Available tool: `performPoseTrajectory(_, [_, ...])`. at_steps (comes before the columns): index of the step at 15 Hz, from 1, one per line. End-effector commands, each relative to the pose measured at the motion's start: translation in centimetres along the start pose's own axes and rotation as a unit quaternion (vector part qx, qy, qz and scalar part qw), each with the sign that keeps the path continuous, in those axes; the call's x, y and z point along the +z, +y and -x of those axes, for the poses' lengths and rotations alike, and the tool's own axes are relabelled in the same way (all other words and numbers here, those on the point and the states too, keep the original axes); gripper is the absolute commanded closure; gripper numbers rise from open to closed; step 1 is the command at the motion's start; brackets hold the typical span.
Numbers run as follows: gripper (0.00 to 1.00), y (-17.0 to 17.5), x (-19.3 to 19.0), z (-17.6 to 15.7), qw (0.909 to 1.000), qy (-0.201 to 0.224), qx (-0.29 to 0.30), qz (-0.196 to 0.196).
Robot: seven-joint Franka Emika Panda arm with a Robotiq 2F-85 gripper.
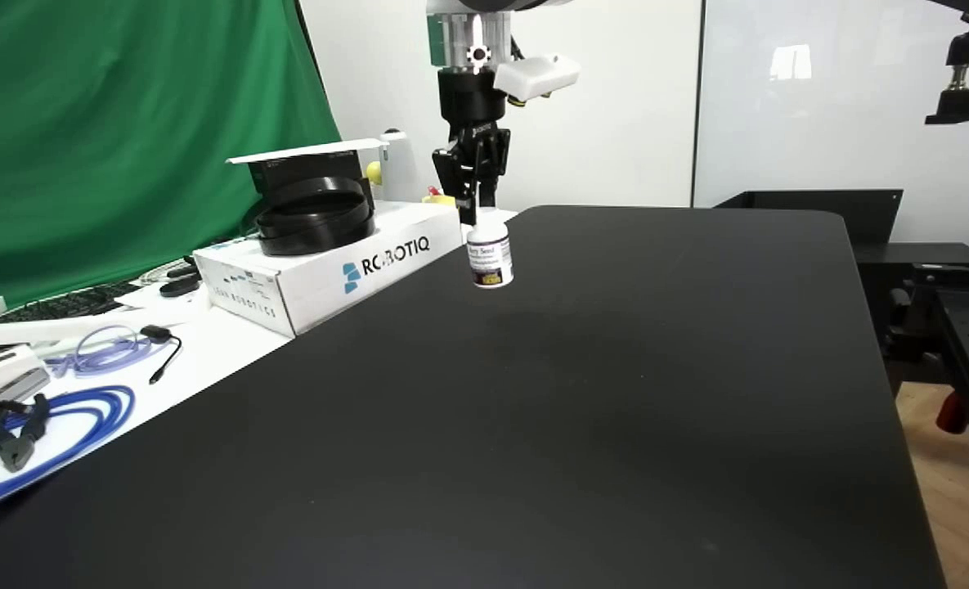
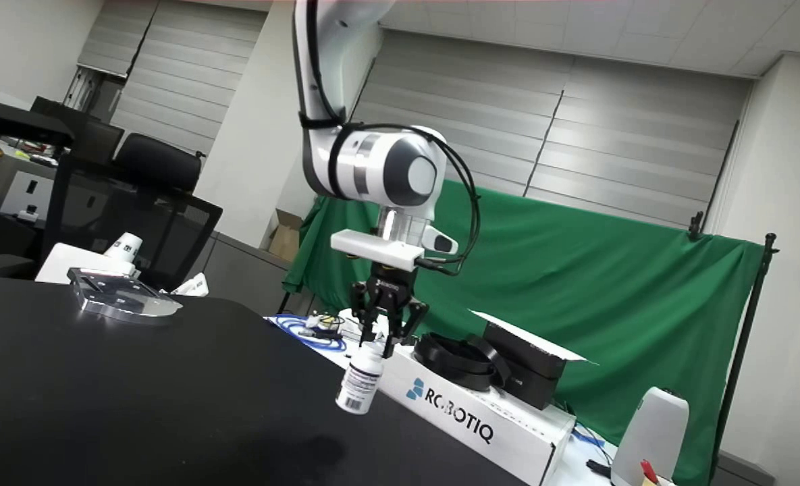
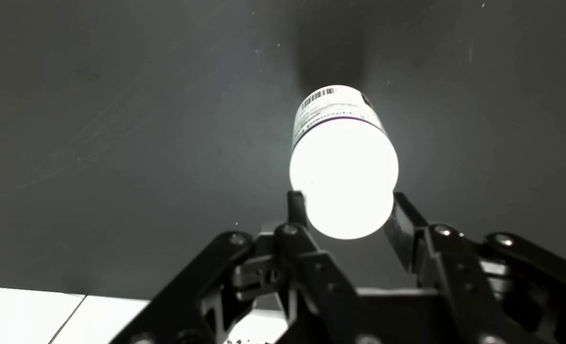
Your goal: Move the bottle backward
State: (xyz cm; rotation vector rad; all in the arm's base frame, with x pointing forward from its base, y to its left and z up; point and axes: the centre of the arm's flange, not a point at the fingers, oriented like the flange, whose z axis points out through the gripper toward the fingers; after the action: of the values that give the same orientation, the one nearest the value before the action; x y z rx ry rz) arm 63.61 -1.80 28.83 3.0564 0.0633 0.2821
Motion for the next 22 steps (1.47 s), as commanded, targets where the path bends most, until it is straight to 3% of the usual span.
performPoseTrajectory(1, [0.8,-2.3,-1.7,8.2,1.0,0.0,-0.006,-0.001])
performPoseTrajectory(8, [0.8,-3.9,-2.2,18.5,0.9995,-0.026,-0.013,-0.009])
performPoseTrajectory(12, [0.8,-4.5,-2.1,22.7,0.9996,-0.022,-0.01,-0.012])
performPoseTrajectory(18, [0.8,-5.0,-0.9,25.5,0.9998,-0.003,-0.013,-0.013])
performPoseTrajectory(22, [0.8,-4.9,-0.5,25.3,0.9998,-0.002,-0.015,-0.013])
